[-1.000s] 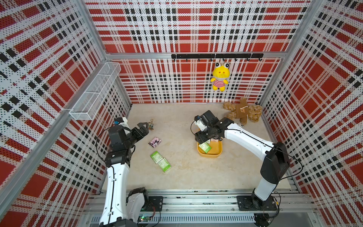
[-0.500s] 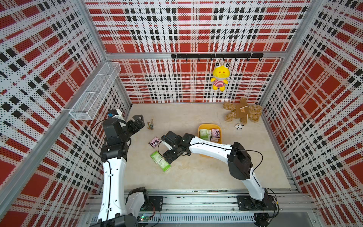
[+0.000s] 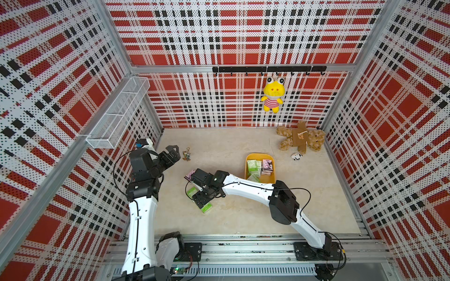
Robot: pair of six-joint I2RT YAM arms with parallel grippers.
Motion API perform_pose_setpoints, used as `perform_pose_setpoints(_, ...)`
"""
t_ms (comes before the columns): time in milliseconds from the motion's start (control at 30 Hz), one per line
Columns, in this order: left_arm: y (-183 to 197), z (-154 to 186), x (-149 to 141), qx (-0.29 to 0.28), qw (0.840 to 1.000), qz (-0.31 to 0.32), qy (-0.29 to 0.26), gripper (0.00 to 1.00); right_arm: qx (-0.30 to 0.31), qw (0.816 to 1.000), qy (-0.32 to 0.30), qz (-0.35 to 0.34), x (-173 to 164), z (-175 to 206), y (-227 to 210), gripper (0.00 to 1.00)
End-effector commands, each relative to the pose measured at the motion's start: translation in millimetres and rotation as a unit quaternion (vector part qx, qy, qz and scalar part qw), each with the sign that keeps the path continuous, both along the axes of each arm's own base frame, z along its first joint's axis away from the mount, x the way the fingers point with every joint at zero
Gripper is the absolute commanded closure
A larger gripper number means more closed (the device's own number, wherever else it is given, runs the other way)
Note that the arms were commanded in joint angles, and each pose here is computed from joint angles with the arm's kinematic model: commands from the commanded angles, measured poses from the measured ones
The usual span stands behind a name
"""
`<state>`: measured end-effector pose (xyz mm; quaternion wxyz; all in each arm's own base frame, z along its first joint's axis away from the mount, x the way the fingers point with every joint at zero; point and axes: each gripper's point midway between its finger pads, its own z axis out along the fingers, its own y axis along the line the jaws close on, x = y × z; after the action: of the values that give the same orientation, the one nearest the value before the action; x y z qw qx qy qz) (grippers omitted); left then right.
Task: Put the pocket tissues into the storage box
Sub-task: Pick up the pocket tissues from the center of the board.
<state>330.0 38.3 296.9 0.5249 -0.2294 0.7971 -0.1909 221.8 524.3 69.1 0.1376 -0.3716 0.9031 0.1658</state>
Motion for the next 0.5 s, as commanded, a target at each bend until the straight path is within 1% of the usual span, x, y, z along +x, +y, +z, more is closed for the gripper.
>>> perform_pose_setpoints(0, -1.0, 0.7, -3.4, -0.001, 1.000, -0.003, -0.008, 0.01, -0.045, 0.999, 0.007, -0.006, -4.7, -21.2, -8.5, 0.13)
perform_pose_setpoints(300, -3.8, -5.2, -4.1, -0.007, 1.000, -0.008, -0.007, 0.01, -0.049, 0.999, 0.013, 0.005, -9.3, -26.1, -4.0, 0.13)
perform_pose_setpoints(467, -4.1, -6.3, -4.4, -0.007, 1.000, -0.010, -0.007, 0.01, -0.050, 0.998, 0.009, 0.027, -18.4, -24.8, 6.0, 0.14)
